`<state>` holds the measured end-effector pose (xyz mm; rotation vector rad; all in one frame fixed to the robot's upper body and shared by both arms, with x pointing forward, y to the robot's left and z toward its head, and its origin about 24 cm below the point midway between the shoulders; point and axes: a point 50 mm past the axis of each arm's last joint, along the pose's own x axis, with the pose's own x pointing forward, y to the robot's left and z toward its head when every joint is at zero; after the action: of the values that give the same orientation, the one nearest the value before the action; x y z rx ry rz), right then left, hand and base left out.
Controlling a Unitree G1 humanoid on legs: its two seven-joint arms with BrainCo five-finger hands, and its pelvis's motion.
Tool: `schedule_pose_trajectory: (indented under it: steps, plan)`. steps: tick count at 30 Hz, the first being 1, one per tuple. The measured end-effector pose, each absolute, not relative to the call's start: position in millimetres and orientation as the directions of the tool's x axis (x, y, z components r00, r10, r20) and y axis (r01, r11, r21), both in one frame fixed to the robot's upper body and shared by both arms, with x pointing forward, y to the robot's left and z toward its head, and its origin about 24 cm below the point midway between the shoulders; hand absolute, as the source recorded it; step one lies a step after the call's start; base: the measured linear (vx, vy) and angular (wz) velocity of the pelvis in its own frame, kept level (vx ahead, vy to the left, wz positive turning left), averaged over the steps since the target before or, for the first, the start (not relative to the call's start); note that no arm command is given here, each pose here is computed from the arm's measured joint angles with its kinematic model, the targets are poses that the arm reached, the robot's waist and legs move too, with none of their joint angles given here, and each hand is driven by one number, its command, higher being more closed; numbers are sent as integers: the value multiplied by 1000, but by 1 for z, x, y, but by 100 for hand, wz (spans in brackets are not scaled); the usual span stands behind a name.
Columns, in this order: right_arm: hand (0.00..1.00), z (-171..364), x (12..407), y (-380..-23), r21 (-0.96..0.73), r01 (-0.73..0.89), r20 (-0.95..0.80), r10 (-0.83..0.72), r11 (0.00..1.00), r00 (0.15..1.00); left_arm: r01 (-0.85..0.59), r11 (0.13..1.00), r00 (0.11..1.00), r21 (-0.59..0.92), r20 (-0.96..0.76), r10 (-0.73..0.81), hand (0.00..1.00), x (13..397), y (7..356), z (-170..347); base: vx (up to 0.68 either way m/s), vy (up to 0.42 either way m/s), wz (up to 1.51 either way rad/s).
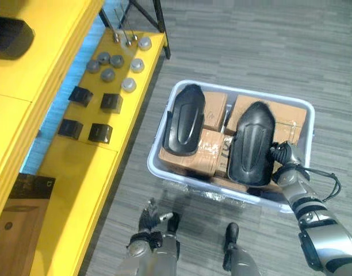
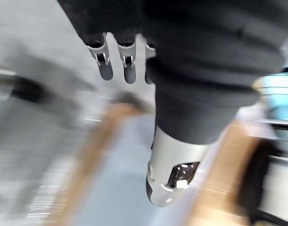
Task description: Walk over and take plastic housings, then place them on the shelf
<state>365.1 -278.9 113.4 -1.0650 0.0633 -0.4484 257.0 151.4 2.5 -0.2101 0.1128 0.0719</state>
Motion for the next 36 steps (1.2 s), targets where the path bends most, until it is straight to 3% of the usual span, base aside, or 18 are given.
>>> schedule_pose_trajectory:
  steps: [4, 14, 22, 26, 33, 34, 36]
  plan:
    - [100, 111, 364, -266, -877, 300, 179, -323, 375, 929, -23, 975, 997, -223, 71, 40, 0, 264, 151, 46, 58, -20, 8]
    - [100, 133, 378, -218, -863, 288, 240, -165, 416, 957, 161, 932, 987, -326, 28, -160, 0, 305, 101, 56, 80, -16, -14]
    - [100, 164, 372, -152, -777, 328, 394, 9, 538, 919, 99, 888, 983, -449, -95, -157, 0, 322, 91, 44, -18, -12, -19]
    - [100, 154, 350, -120, -736, 291, 435, 99, 611, 895, 74, 869, 979, -489, -131, -158, 0, 325, 85, 40, -52, -8, -12]
    - [100, 125, 329, -103, -715, 198, 381, 136, 670, 914, 32, 855, 980, -518, -152, -129, 0, 328, 80, 41, -22, 22, -12]
    - [100, 121, 325, -101, -701, 181, 373, 139, 690, 917, 16, 848, 983, -530, -148, -111, 100, 329, 80, 43, 0, 0, 0]
    - [100, 116, 318, -97, -674, 157, 369, 145, 722, 918, -32, 820, 988, -572, -140, -59, 100, 331, 83, 47, 21, 31, -5]
